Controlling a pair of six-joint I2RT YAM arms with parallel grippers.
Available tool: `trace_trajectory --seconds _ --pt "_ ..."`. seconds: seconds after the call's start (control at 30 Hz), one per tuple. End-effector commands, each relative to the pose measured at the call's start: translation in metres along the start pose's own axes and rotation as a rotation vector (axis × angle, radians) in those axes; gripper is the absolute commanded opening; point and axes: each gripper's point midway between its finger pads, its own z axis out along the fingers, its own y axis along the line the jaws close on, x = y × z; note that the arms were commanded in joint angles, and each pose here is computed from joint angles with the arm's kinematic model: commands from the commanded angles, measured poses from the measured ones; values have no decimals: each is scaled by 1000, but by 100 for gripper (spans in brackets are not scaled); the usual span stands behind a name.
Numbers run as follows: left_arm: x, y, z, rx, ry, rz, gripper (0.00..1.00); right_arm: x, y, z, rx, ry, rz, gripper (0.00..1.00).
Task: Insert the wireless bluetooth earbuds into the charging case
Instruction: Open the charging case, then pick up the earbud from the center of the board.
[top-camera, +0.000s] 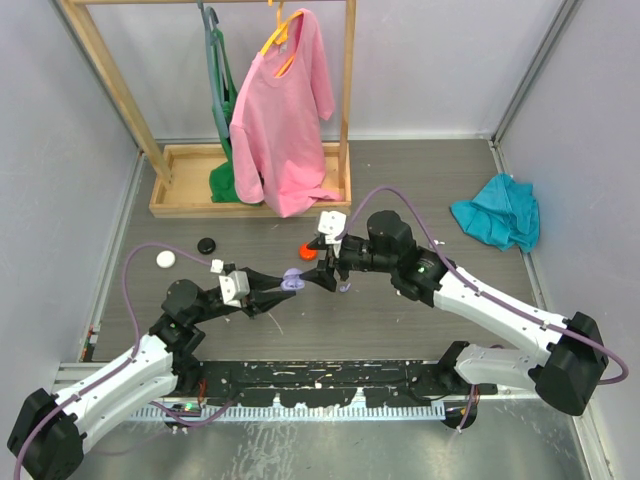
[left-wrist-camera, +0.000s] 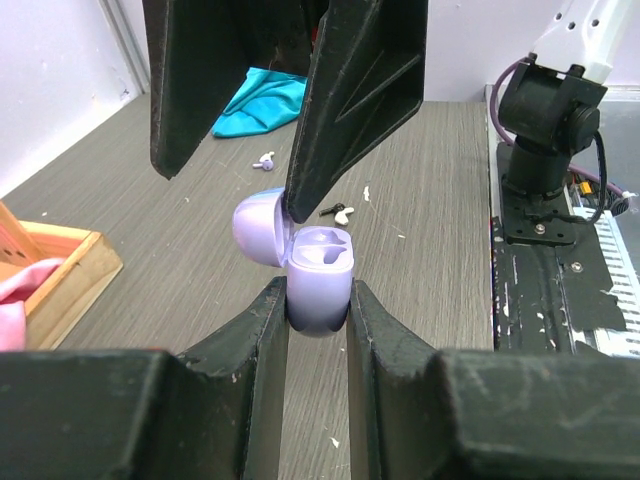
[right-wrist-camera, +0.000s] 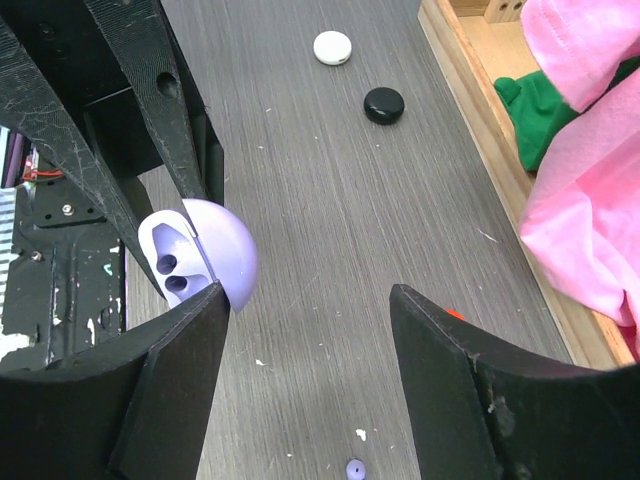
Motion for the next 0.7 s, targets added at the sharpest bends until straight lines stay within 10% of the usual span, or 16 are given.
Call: trace_trajectory --seconds 0.0,0.67 --pt "-14 -4 2 30 -42 44 0 -39 -12 -7 65 -87 -19 71" --pt "1 73 -21 -440 42 6 0 129 -53 -6 332 428 393 74"
